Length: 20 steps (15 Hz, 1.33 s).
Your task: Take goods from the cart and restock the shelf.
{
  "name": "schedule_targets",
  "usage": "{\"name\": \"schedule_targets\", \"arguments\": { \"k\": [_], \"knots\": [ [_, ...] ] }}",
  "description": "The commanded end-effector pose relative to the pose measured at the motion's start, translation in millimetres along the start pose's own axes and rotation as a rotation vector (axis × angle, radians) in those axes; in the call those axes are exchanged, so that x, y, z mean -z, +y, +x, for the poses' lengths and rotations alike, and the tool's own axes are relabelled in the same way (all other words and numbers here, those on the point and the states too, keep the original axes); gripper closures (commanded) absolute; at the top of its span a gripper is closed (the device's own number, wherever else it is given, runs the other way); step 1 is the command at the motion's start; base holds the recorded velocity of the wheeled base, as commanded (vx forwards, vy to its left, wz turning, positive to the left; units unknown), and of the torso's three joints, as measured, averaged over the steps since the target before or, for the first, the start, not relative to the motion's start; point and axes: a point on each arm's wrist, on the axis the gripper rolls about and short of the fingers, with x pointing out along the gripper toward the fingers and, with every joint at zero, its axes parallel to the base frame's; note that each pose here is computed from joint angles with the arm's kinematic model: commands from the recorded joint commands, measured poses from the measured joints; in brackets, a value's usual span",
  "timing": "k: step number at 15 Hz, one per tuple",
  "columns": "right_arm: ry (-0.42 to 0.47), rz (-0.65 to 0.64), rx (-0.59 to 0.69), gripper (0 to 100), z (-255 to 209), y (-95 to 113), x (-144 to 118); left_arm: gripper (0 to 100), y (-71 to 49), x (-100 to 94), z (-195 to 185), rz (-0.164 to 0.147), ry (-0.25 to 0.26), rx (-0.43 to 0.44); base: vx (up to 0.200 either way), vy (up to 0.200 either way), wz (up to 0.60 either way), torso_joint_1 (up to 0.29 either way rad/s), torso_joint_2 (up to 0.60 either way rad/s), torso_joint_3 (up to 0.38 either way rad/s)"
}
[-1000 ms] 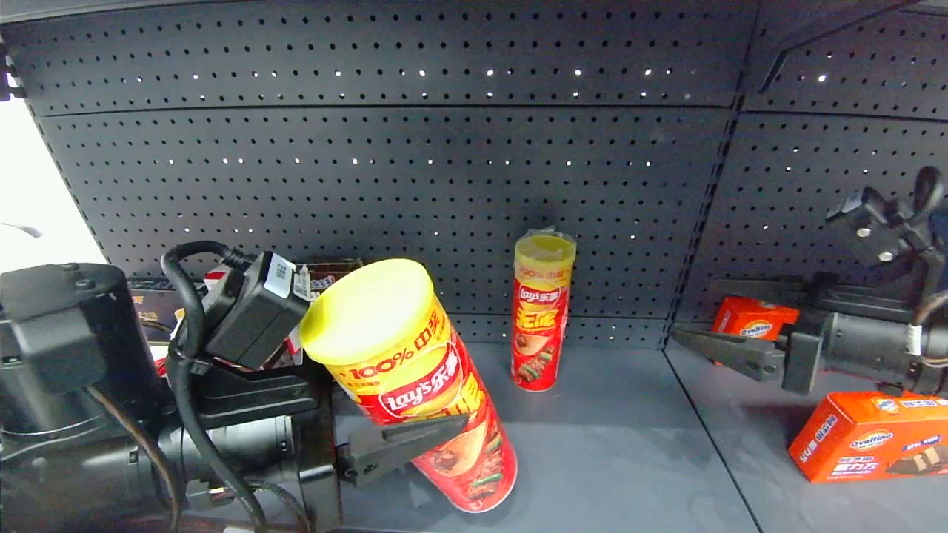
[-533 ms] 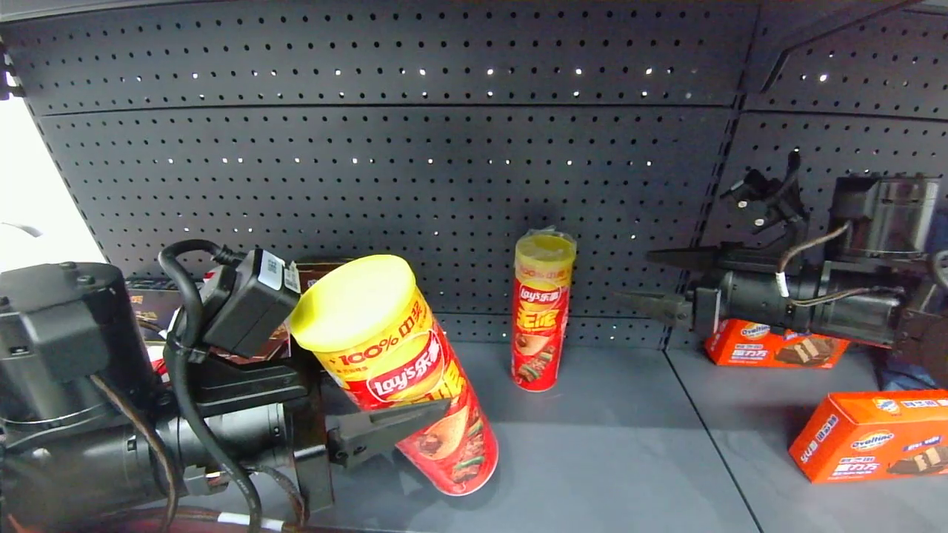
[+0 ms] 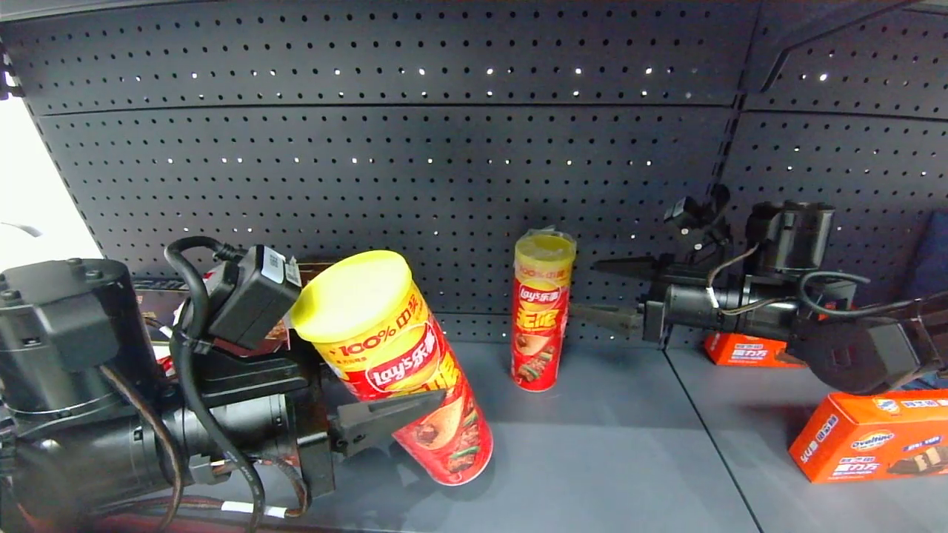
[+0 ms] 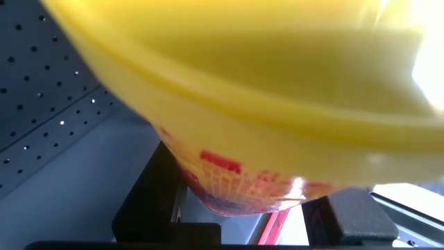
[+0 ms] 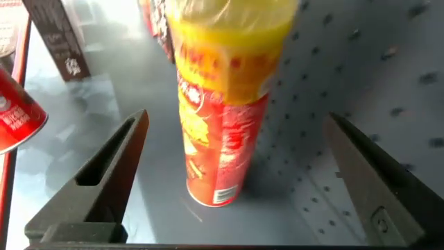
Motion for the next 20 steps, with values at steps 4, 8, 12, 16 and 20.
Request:
{"name": "schedule_targets", "arguments": {
  "k": [4,8,12,16,20],
  "knots": [
    [0.033,0.028,-0.049,0,22.9,4.5,23.1,100,0.9,1.3,1.1,-0.003,0.006,-0.001,0.000,0.000,0.00,0.000,0.00,0.000],
    [0.053,0.048,-0.081,0,34.9,3.6,39.9,100,1.5,1.1,1.3,-0.004,0.006,-0.004,0.000,0.000,0.00,0.000,0.00,0.000],
    [0.070,0.063,-0.086,0,40.4,1.8,49.3,100,3.3,1.3,-0.3,-0.005,0.005,-0.014,0.000,0.000,0.00,0.000,0.00,0.000],
    [0.080,0.071,-0.097,0,57.8,-2.7,61.5,100,3.5,1.2,0.1,-0.005,0.005,-0.013,0.000,0.000,0.00,0.000,0.00,0.000],
    [0.089,0.078,-0.120,0,72.9,0.7,73.9,100,3.2,1.8,-0.4,-0.006,0.006,-0.014,0.000,0.000,0.00,0.000,0.00,0.000]
  ]
}}
